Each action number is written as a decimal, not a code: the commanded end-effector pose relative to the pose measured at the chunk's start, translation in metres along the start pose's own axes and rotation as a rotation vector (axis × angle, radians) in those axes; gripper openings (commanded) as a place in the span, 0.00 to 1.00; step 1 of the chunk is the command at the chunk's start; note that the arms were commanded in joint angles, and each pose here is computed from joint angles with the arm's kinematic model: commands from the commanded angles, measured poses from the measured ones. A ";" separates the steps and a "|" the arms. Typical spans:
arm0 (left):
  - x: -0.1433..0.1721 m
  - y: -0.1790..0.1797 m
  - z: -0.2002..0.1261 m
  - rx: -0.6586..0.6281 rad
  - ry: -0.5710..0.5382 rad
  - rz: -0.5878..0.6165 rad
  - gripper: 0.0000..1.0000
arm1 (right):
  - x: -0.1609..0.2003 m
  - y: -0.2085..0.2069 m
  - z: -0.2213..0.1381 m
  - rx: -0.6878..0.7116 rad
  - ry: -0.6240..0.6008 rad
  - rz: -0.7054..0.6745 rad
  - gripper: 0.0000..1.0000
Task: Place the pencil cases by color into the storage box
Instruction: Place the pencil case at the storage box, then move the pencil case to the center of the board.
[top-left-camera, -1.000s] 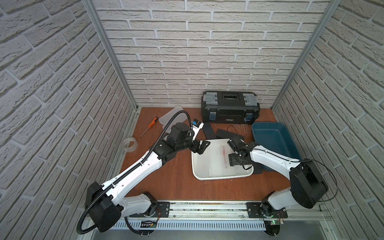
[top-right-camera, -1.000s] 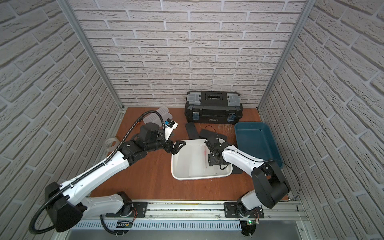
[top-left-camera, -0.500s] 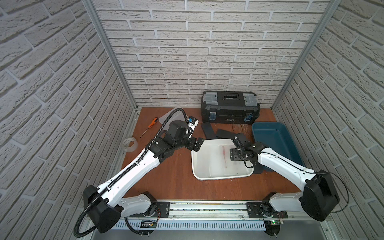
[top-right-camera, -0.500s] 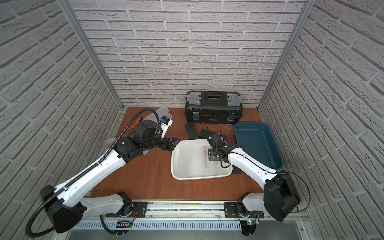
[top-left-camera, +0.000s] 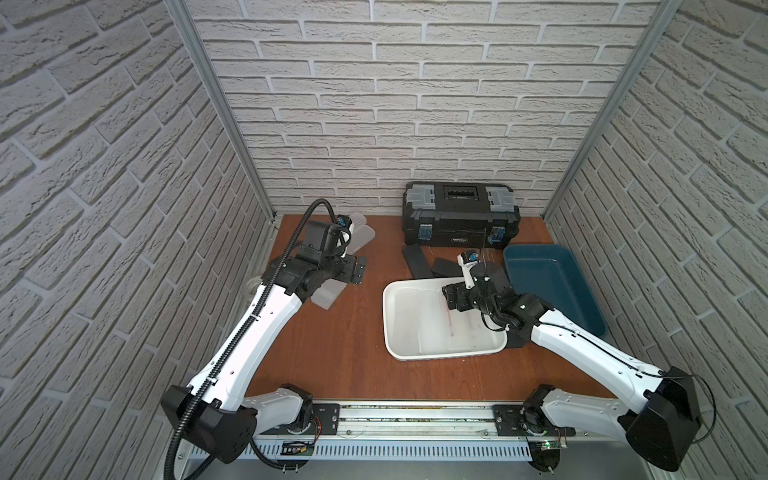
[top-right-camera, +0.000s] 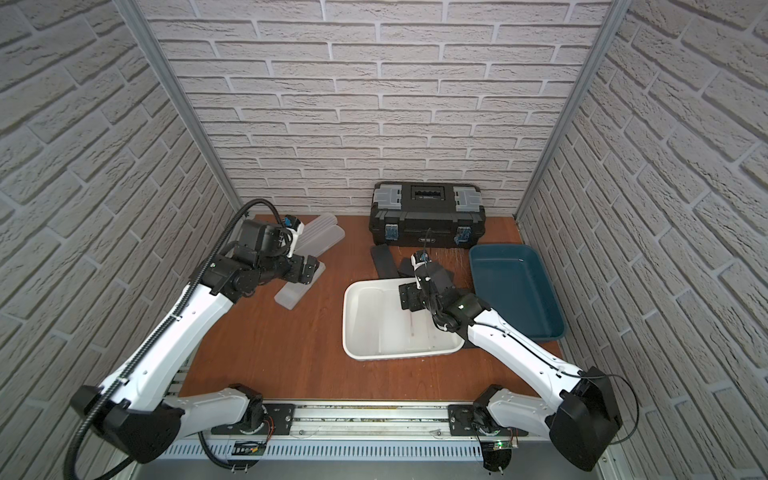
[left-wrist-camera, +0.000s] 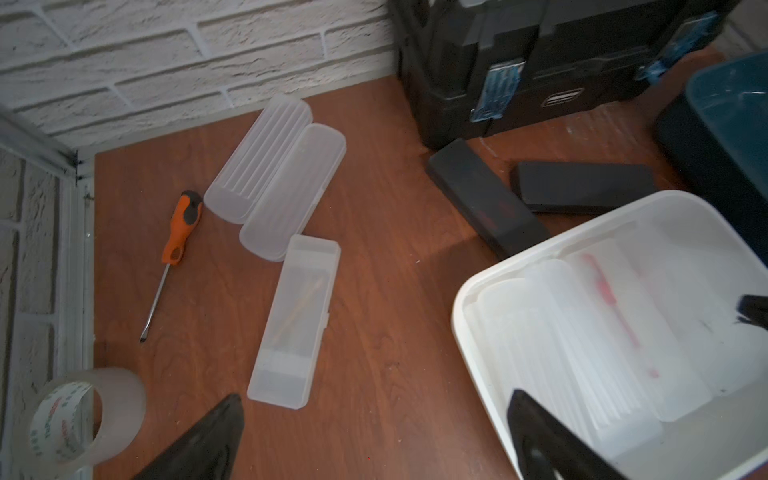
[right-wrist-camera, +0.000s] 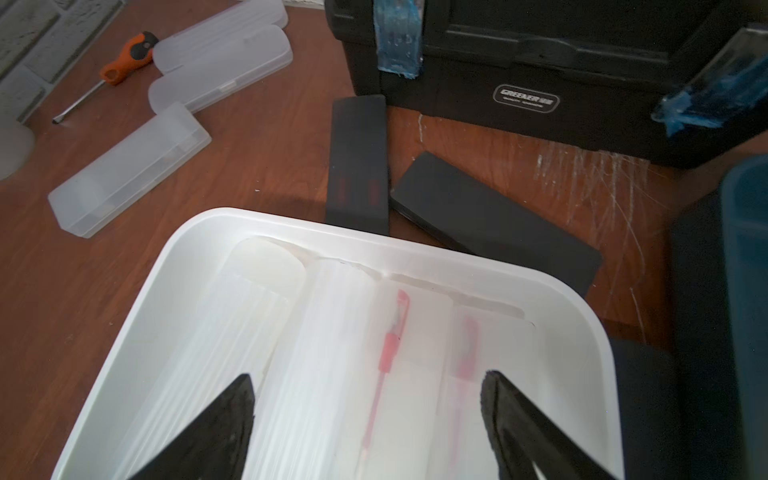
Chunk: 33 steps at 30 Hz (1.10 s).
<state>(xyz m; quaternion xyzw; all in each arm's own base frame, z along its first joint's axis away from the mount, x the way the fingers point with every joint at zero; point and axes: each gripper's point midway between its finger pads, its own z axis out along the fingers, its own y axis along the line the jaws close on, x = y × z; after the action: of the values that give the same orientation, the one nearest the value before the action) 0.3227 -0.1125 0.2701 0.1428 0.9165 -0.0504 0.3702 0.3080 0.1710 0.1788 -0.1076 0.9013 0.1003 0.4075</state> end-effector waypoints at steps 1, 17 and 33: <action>0.017 0.020 0.016 0.005 0.067 -0.028 0.98 | -0.022 0.025 -0.006 -0.125 -0.148 -0.016 0.87; 0.083 0.083 0.113 -0.048 0.310 -0.101 0.98 | -0.026 0.038 -0.041 -0.217 -0.277 -0.043 0.81; 0.098 0.092 0.172 0.059 0.334 0.012 0.98 | -0.022 0.053 -0.043 -0.286 -0.277 -0.098 0.81</action>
<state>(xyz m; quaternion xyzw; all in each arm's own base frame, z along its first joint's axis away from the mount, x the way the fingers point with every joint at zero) 0.3866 -0.0313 0.0806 0.1349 0.9716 -0.0347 0.1911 0.2789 0.2069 0.2138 -0.1822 0.8287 0.2048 0.4879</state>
